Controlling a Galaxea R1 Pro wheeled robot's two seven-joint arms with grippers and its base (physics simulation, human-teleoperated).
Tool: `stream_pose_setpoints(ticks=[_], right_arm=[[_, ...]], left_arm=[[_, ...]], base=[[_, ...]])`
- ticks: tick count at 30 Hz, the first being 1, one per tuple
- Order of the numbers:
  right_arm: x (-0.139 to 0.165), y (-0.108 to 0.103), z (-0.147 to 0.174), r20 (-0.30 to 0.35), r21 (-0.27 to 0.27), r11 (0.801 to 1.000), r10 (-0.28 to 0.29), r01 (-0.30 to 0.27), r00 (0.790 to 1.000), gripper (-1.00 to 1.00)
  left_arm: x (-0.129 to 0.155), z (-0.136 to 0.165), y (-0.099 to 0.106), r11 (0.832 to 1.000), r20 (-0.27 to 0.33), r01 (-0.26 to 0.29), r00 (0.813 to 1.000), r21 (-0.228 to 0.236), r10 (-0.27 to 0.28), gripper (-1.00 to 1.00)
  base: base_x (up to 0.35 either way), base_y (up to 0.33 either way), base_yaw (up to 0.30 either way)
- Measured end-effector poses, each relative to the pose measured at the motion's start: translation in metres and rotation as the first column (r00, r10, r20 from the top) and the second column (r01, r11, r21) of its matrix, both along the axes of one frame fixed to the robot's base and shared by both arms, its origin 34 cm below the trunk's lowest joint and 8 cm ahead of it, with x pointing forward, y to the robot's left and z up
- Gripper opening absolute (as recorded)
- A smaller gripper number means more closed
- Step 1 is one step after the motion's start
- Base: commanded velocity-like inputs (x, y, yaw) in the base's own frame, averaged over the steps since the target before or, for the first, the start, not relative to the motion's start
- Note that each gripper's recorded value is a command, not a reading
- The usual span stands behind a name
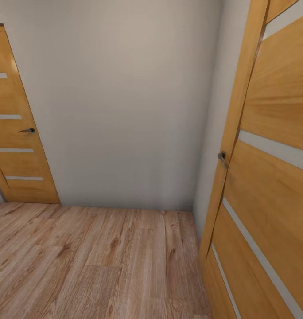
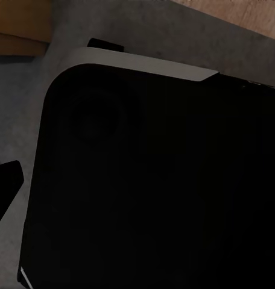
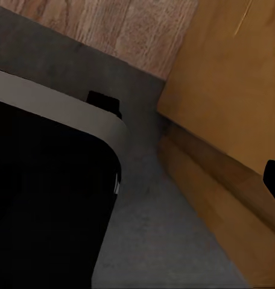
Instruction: Move the two storage containers from the living room to the garage. In the garage, place one container on the floor and stack the other container on top of it (either order is fine).
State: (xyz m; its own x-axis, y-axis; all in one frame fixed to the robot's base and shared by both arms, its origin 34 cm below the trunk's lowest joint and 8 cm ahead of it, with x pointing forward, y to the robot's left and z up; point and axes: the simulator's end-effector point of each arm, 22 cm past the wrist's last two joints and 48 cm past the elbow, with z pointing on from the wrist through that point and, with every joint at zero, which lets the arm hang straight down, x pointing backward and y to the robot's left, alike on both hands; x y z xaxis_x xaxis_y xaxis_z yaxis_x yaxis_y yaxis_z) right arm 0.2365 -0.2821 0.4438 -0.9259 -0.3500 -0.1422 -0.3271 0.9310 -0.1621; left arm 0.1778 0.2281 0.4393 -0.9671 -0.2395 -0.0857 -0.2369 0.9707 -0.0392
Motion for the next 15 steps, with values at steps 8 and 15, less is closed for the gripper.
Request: stream_pose_setpoints(ticks=[8, 15], right_arm=[[-0.0021, -0.0011, -0.0002, -0.001, 0.005, 1.0, 0.001, -0.001, 1.0, 1.0], [-0.0028, -0.0003, -0.0005, -0.006, 0.007, 1.0, 0.006, -0.006, 1.0, 1.0]], left_arm=[[0.0006, 0.0, 0.0, 1.0, 0.001, 0.0, 1.0, 0.0, 0.0, 1.0], [0.0004, 0.0, 0.0, 1.0, 0.001, -0.001, 1.0, 0.0, 0.001, 1.0]], base=[[0.0, 0.0, 0.0], [0.0, 0.0, 0.0]])
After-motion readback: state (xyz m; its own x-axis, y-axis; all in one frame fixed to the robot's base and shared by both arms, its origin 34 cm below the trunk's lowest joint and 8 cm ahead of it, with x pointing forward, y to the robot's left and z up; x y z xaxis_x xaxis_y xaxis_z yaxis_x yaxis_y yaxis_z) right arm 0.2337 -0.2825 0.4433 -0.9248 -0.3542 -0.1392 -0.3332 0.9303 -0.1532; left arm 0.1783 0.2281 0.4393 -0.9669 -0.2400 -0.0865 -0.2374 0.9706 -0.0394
